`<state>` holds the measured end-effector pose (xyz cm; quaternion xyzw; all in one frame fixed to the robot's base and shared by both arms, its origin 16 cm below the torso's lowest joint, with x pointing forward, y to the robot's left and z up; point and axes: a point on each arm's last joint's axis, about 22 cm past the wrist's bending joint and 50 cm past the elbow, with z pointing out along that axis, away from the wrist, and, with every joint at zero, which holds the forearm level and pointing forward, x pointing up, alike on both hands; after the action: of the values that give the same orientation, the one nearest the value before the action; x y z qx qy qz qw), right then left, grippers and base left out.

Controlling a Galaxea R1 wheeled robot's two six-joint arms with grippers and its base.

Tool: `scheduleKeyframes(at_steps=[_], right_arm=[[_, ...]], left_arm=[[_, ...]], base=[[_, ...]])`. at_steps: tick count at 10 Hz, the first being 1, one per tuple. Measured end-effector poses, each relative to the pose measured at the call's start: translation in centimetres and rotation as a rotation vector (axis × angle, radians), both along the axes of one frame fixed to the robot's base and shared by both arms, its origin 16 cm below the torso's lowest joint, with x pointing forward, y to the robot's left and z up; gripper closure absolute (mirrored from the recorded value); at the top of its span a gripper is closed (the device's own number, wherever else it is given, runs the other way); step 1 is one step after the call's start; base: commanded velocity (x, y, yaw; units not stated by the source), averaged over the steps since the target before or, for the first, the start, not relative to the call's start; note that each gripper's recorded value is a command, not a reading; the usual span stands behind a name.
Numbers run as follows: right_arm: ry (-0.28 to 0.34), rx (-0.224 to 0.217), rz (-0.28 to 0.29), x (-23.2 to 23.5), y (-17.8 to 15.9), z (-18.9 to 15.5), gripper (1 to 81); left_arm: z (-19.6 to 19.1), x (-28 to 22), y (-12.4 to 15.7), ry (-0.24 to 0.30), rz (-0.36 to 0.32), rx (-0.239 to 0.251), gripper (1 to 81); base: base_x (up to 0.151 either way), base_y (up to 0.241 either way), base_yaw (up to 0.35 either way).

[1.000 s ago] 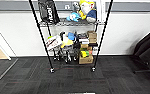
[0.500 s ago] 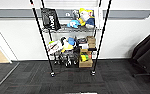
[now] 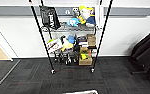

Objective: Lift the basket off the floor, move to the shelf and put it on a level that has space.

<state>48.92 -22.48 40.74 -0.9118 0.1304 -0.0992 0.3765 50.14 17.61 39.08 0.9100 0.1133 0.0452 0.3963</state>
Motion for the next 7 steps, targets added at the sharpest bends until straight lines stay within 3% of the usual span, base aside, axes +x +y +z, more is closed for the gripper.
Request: scheduleKeyframes(at_steps=[3, 5, 7], right_arm=[[-0.037, 0.021, -0.002, 3.4, 1.1, 4.1, 81.1], [-0.072, 0.033, -0.006, 4.0, 1.6, 7.6, 81.1], [-0.072, 0.033, -0.013, 2.2, 1.3, 9.8, 81.1]], left_arm=[[2.5, 2.1, 1.7, -0.002, 0.034, 0.023, 81.1], [7.4, 3.4, 2.5, -0.056, 0.036, 0.014, 81.1], [12.4, 2.1, 2.7, -0.076, 0.014, -0.013, 81.1]], base=[[0.0, 0.0, 0.0], [0.0, 0.0, 0.0], [0.0, 0.0, 0.0]])
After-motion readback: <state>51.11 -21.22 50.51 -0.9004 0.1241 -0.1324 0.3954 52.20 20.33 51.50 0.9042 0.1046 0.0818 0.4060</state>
